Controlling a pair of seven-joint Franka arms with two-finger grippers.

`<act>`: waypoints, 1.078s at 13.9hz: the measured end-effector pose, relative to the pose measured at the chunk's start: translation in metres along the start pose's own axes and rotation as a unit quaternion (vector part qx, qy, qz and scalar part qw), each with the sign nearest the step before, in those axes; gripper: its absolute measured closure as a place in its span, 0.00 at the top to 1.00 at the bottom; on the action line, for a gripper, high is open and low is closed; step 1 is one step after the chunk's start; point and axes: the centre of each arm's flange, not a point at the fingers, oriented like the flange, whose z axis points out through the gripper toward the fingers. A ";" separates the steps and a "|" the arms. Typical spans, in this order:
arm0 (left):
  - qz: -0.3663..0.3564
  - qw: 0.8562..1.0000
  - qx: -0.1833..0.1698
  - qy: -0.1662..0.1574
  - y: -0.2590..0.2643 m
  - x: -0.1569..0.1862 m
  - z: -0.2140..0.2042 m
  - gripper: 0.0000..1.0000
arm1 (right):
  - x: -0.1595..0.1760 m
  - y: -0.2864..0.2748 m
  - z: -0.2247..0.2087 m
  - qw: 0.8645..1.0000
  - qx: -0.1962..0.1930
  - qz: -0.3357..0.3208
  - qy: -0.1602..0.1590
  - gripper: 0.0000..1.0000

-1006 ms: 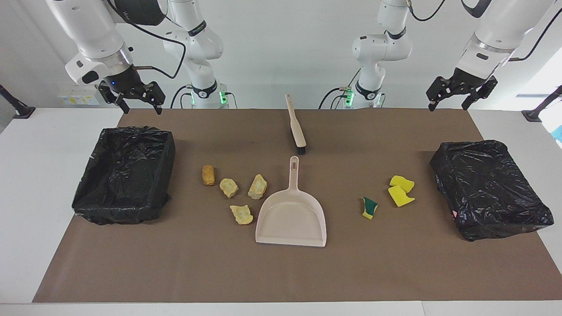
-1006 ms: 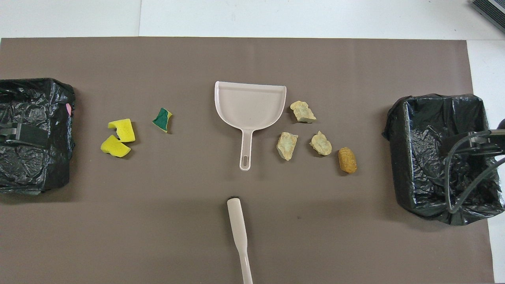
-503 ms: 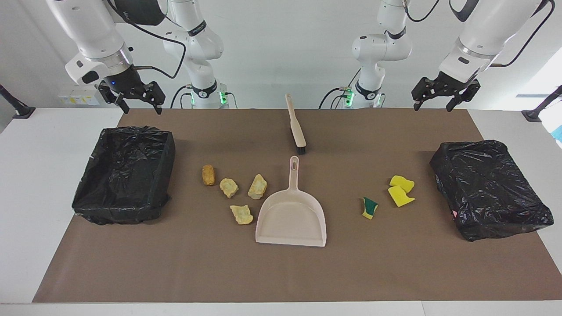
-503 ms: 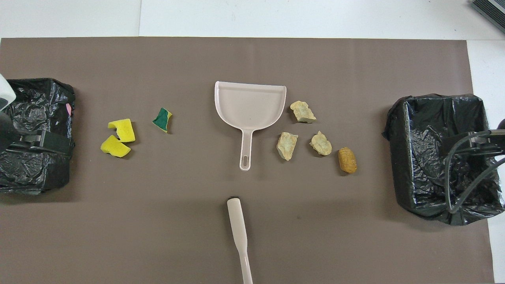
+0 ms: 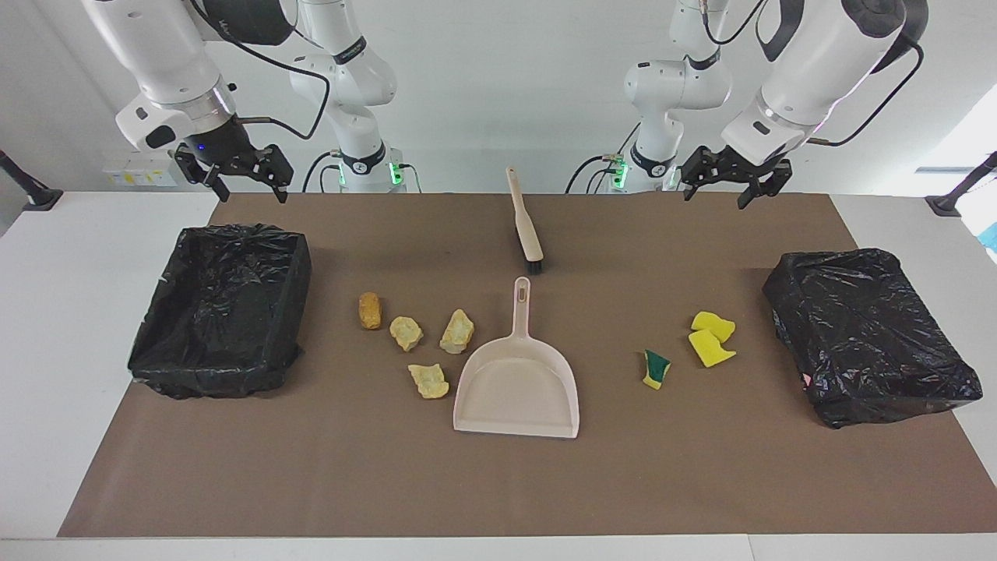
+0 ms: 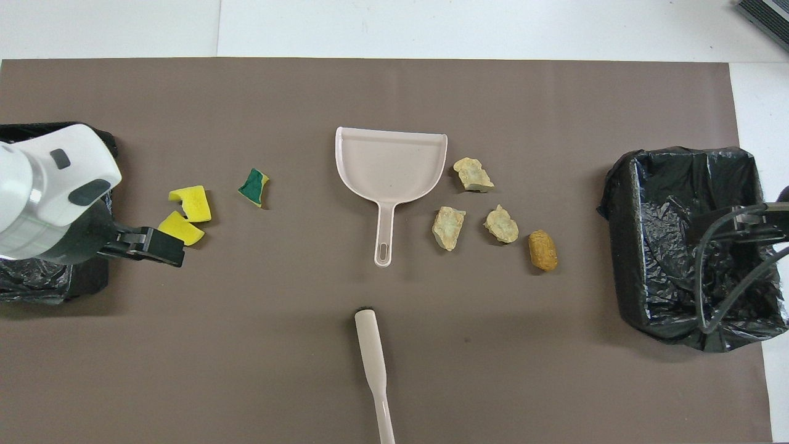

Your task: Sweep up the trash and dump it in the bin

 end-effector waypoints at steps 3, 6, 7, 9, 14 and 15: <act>-0.005 1.000 -0.002 -0.015 0.055 -0.021 0.025 1.00 | -0.001 0.000 0.002 1.000 0.000 0.000 -0.002 1.00; -0.028 0.999 -0.004 -0.025 0.119 -0.055 0.064 1.00 | -0.003 0.000 0.005 1.000 0.000 0.000 -0.006 1.00; -0.037 0.999 -0.003 -0.024 0.138 -0.066 0.078 1.00 | -0.004 0.000 0.005 1.000 0.000 0.000 -0.006 1.00; -0.054 0.998 -0.011 -0.024 0.176 -0.084 0.113 1.00 | -0.006 0.000 0.004 1.000 -0.001 0.000 -0.005 1.00; -0.075 0.997 -0.021 -0.026 0.252 -0.135 0.238 1.00 | -0.006 0.000 0.004 1.000 -0.001 0.000 -0.005 1.00; -0.089 0.995 -0.024 -0.031 0.264 -0.148 0.264 1.00 | -0.006 0.000 0.004 1.000 -0.001 0.000 -0.005 1.00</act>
